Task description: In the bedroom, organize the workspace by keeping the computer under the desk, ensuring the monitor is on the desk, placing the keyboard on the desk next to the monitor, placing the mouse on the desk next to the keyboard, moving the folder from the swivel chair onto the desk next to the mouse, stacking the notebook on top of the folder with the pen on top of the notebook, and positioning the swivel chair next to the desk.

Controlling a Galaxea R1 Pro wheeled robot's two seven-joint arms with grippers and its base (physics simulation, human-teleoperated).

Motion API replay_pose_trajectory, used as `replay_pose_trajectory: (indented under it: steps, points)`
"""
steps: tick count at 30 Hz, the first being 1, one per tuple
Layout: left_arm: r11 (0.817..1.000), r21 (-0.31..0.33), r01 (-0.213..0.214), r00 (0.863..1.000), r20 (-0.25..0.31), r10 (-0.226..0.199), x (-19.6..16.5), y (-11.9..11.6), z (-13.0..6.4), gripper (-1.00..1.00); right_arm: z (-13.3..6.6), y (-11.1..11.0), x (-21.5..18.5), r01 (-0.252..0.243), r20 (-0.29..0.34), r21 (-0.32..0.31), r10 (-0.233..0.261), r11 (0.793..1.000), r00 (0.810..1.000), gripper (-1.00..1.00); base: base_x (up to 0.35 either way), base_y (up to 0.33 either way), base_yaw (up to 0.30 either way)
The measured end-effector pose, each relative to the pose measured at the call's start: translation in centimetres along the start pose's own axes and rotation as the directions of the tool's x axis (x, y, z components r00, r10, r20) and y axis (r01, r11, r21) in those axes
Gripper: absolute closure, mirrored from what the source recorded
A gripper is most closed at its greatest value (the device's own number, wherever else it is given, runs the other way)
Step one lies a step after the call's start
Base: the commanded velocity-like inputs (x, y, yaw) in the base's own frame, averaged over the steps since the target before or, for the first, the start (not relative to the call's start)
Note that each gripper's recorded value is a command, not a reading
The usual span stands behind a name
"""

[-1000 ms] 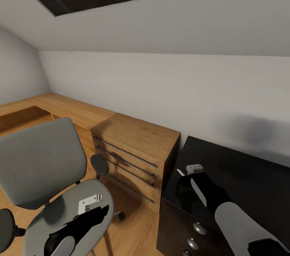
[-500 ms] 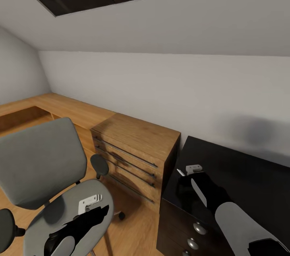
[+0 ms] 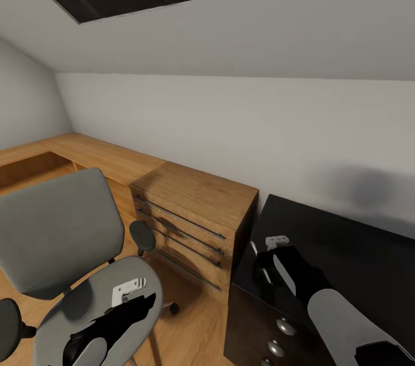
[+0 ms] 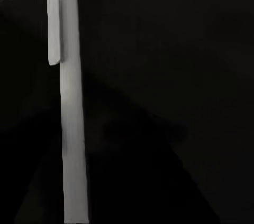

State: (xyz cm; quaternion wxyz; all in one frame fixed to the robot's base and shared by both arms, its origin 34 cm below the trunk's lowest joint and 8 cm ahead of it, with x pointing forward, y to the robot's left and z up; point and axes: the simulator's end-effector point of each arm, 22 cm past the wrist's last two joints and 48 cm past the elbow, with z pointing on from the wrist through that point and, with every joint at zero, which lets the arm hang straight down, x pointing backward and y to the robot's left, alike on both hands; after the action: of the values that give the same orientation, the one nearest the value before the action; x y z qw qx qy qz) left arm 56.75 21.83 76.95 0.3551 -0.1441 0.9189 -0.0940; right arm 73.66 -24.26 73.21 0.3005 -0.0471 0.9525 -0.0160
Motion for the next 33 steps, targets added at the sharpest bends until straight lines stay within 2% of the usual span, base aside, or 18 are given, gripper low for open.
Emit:
replay_pose_trajectory:
  steps: [33]
  points:
    - [1.0, 0.0, 0.0, 1.0, 0.0, 0.0, 0.0, 0.0, 0.0, -1.0, -0.28, 0.45, 0.54, -0.005, -0.041, -0.019, 0.004, 1.0, 0.999, 1.0, 0.0, 0.0, 0.0]
